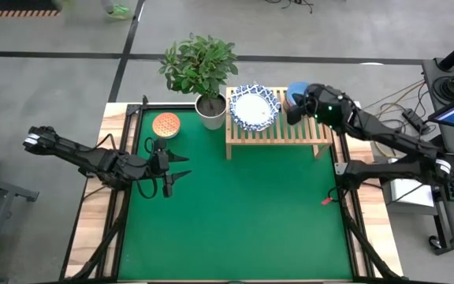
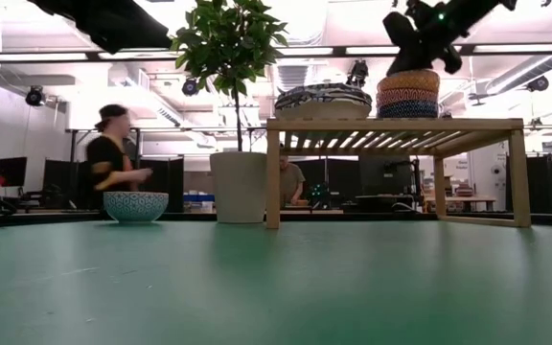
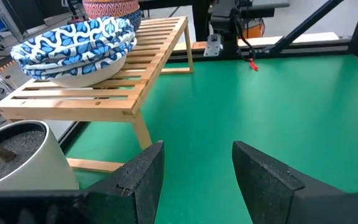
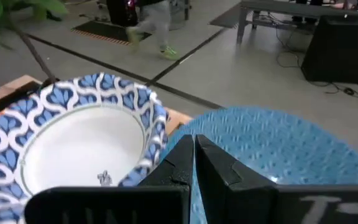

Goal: Place and stack bowls onto a shelf
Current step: Adjust the light blue bowl, then stack the orange bowl on top of the light blue bowl on the shelf

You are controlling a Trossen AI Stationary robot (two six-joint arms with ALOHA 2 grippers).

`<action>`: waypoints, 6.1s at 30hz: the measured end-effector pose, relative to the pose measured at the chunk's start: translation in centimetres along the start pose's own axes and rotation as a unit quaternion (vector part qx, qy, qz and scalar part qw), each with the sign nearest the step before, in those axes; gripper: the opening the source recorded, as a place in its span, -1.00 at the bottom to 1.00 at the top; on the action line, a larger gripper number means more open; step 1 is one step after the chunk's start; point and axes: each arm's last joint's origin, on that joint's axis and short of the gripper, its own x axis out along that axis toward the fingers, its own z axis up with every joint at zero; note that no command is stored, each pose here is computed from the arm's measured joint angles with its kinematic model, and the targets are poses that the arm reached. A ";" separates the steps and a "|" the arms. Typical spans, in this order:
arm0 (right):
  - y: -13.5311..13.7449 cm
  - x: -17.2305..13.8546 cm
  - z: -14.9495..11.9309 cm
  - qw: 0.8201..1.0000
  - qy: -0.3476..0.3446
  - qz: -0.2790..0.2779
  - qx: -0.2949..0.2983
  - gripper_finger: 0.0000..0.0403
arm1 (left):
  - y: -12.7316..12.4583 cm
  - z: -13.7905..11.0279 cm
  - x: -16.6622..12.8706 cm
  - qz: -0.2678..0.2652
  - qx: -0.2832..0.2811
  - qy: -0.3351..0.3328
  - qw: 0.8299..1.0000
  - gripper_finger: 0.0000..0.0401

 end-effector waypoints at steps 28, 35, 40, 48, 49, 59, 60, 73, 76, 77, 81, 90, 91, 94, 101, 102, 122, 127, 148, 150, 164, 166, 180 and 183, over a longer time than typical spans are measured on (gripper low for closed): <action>7.2 -11.5 -3.0 0.890 -0.041 0.437 -0.120 -0.96 | 5.0 -1.5 7.6 0.120 0.036 0.467 0.875 -0.15; 8.7 -13.5 -4.6 0.850 -0.010 0.503 -0.153 -0.96 | 9.2 -3.2 8.8 0.140 -0.010 0.502 0.853 -0.16; 9.8 -14.2 -5.5 0.835 0.006 0.520 -0.177 -0.96 | 12.4 -3.8 8.5 0.170 -0.070 0.508 0.842 -0.16; 11.0 -14.3 -6.6 0.833 0.024 0.516 -0.197 -0.96 | 16.1 -5.8 9.3 0.201 -0.113 0.530 0.816 -0.16; 11.1 -14.3 -6.7 0.833 0.026 0.516 -0.197 -0.96 | 16.3 -6.0 9.6 0.198 -0.108 0.532 0.816 -0.16; 11.4 -14.3 -6.9 0.838 0.043 0.514 -0.178 -0.96 | 17.0 -8.8 12.7 0.182 -0.082 0.557 0.806 -0.16; 11.4 -14.3 -6.9 0.838 0.043 0.514 -0.178 -0.96 | 17.0 -9.1 12.9 0.185 -0.080 0.561 0.803 -0.16; 11.4 -14.3 -6.9 0.838 0.041 0.515 -0.176 -0.96 | 17.1 -10.3 13.7 0.210 -0.086 0.577 0.785 -0.56; 11.4 -14.3 -6.9 0.838 0.041 0.515 -0.176 -0.96 | 17.2 -10.1 13.5 0.218 -0.096 0.571 0.786 -0.87; 11.4 -14.3 -6.8 0.838 0.041 0.515 -0.176 -0.96 | 17.2 -10.1 13.5 0.220 -0.103 0.570 0.785 -0.93; 11.4 -14.3 -6.9 0.838 0.041 0.515 -0.177 -0.96 | 16.9 -10.1 13.3 0.221 -0.108 0.579 0.778 -0.94; 12.0 -14.0 -7.4 0.840 0.058 0.510 -0.176 -0.96 | 13.6 -7.9 12.9 0.121 -0.129 0.556 0.812 -0.98; 12.1 -14.0 -7.4 0.840 0.060 0.510 -0.176 -0.96 | 12.8 -7.2 12.8 0.090 -0.125 0.546 0.824 -0.98; 12.2 -13.9 -7.6 0.840 0.063 0.509 -0.179 -0.96 | 9.9 -5.4 12.3 -0.032 -0.120 0.509 0.852 -0.98; 12.0 -13.9 -8.0 0.841 0.088 0.501 -0.185 -0.96 | 3.2 -2.1 9.1 -0.124 -0.091 0.488 0.859 -0.98; 12.0 -13.9 -8.2 0.840 0.094 0.500 -0.188 -0.96 | 2.4 -1.6 8.6 -0.125 -0.098 0.490 0.857 -0.98; 11.6 -15.4 -9.8 0.793 0.033 0.558 -0.243 -0.96 | -3.8 14.1 11.1 -0.191 0.151 0.185 0.952 -0.97; 10.5 -16.0 -9.0 0.765 0.006 0.593 -0.250 -0.96 | -2.5 16.0 13.8 -0.107 0.190 0.173 0.960 -0.97; 9.9 -19.1 -9.6 0.703 -0.008 0.659 -0.267 -0.96 | 3.6 19.9 24.4 -0.026 0.252 0.118 0.960 -0.97; 9.9 -19.5 -9.6 0.696 -0.010 0.667 -0.265 -0.96 | 4.2 20.0 24.8 -0.021 0.255 0.121 0.959 -0.97; 10.6 -20.1 -10.0 0.707 -0.028 0.655 -0.266 -0.96 | 7.3 21.9 25.5 0.034 0.251 0.012 0.967 -0.97; 10.6 -20.1 -10.0 0.707 -0.029 0.655 -0.265 -0.96 | 7.8 22.3 25.5 0.045 0.247 -0.005 0.968 -0.97; 10.6 -20.1 -9.8 0.705 -0.037 0.656 -0.265 -0.96 | 9.3 20.5 30.2 0.057 0.223 -0.076 0.970 -0.96; 10.6 -20.1 -9.8 0.705 -0.037 0.656 -0.266 -0.96 | 9.6 19.9 30.9 0.060 0.223 -0.077 0.970 -0.95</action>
